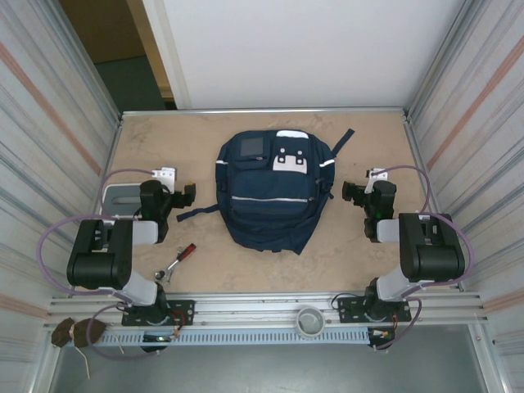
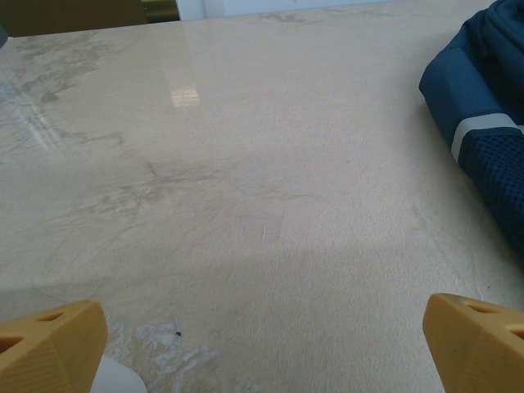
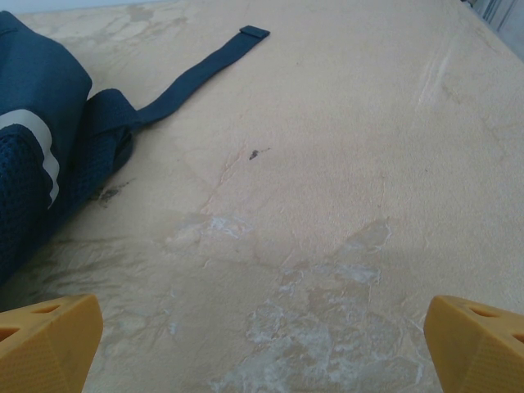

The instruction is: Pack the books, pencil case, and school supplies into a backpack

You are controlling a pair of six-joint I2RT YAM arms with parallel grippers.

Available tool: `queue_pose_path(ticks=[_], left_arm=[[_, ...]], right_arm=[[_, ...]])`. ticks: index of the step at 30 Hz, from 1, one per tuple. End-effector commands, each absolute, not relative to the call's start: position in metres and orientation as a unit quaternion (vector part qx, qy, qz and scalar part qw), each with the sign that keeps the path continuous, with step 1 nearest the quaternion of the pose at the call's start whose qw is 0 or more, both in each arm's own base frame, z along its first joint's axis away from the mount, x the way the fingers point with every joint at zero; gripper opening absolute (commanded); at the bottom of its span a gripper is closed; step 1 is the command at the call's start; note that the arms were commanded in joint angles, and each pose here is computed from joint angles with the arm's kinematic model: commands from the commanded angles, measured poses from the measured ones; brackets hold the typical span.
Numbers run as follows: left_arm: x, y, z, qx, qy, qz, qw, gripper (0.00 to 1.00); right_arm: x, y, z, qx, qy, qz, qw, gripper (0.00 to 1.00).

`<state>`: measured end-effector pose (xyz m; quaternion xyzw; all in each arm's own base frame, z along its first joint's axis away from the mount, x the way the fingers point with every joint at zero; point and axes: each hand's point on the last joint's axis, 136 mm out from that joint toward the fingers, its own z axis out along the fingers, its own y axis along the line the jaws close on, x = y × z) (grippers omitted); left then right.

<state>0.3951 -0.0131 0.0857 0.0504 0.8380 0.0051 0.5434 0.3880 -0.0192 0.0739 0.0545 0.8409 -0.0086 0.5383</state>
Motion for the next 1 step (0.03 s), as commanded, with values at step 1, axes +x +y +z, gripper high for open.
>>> queue_pose_path(ticks=[1], left_arm=[[0.3959,-0.0147,0.0912,0.05,0.831,0.001,0.554,0.99]], right_arm=[[0.3948,-0.02,0.0822,0.061,0.835,0.0,0.547,0.99]])
